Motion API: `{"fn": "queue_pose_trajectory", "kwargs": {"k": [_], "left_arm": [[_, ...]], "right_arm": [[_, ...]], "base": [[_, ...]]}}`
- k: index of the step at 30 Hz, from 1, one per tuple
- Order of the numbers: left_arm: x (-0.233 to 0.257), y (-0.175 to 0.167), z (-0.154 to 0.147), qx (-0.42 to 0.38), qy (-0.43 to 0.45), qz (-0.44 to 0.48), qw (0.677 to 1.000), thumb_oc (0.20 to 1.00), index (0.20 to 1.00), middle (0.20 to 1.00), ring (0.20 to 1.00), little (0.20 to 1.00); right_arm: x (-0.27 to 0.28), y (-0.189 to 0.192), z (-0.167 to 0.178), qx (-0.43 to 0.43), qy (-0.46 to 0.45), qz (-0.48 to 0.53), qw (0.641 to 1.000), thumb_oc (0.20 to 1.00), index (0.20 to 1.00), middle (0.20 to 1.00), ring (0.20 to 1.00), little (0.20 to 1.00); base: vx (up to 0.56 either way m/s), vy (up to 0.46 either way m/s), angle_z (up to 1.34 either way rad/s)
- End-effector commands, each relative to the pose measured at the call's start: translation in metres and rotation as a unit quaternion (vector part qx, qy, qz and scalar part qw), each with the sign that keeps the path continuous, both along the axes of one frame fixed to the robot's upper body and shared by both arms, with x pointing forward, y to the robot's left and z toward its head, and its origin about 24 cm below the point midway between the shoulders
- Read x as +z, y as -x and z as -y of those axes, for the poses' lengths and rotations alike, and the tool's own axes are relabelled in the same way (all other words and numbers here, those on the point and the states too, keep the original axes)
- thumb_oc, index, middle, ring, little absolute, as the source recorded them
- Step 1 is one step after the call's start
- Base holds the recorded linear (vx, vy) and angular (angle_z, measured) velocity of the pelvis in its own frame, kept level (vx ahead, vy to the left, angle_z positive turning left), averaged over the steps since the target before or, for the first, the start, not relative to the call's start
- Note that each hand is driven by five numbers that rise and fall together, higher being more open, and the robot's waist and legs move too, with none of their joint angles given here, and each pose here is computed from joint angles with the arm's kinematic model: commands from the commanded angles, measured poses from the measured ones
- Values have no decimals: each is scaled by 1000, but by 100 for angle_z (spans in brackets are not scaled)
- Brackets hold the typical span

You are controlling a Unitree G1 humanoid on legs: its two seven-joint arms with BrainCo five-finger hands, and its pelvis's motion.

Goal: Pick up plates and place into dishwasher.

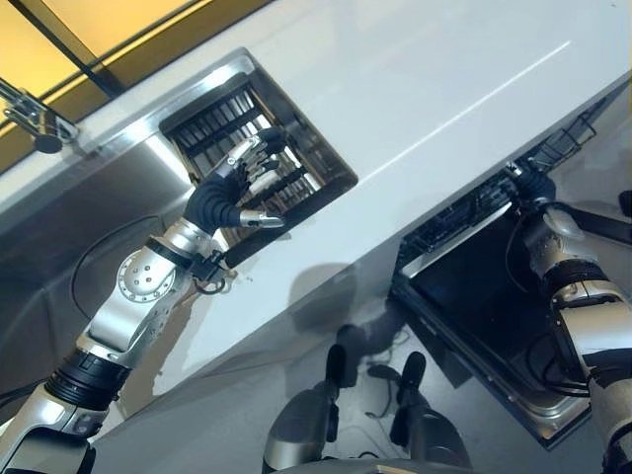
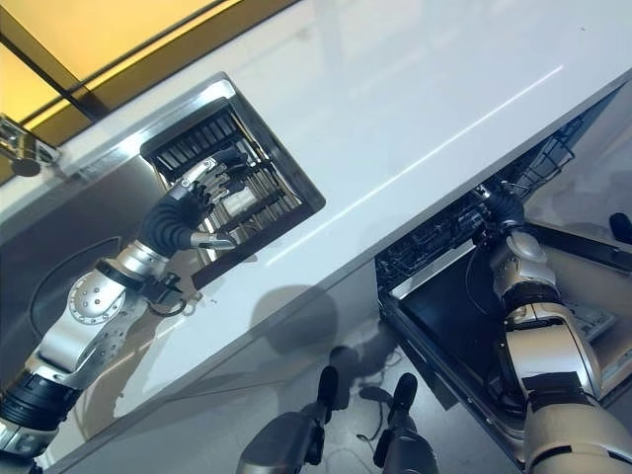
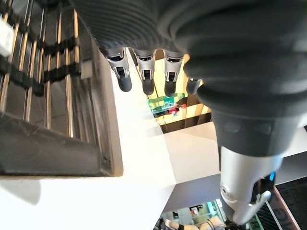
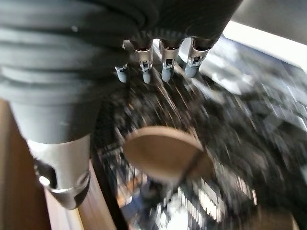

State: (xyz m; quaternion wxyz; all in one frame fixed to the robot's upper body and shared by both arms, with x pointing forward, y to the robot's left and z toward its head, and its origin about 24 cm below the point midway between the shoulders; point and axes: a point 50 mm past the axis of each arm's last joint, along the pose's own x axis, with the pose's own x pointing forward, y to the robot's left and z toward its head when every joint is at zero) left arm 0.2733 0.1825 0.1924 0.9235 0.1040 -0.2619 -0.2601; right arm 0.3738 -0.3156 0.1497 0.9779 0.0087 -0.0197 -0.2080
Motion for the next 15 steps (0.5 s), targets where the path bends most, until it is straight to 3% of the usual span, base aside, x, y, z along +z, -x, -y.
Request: {"fn": "queue_pose_trajectory", "kwargs": {"k": [1, 4, 7, 11, 15], "left_arm": [[8, 5, 5, -3, -4, 55, 998, 1000, 1000, 1000, 1000, 1000], [-5, 5, 19, 2, -8, 51, 999, 1000, 1000, 1000, 1000, 1000], [-12, 5, 29, 1, 4, 49, 999, 1000, 1000, 1000, 1000, 1000], [-16, 7, 36, -3, 16, 52, 999, 1000, 1000, 1000, 1000, 1000], [-17, 7, 41, -3, 26, 57, 998, 1000, 1000, 1000, 1000, 1000]], "right_arm": [[20, 25, 30, -151, 128, 46, 979, 1000, 1000, 1000, 1000, 1000], [-6, 52, 40, -280, 190, 28, 941, 1000, 1000, 1000, 1000, 1000], [-14, 70, 50, -355, 205, 28, 911, 1000, 1000, 1000, 1000, 1000], [-29, 91, 67, -420, 174, 15, 891, 1000, 1000, 1000, 1000, 1000], [-64, 117, 90, -458, 80, -39, 884, 1000, 1000, 1000, 1000, 1000]], "base": [[-78, 70, -33], [-47, 72, -27], [-57, 116, -10], [-71, 117, -12], [-26, 89, -4]]}}
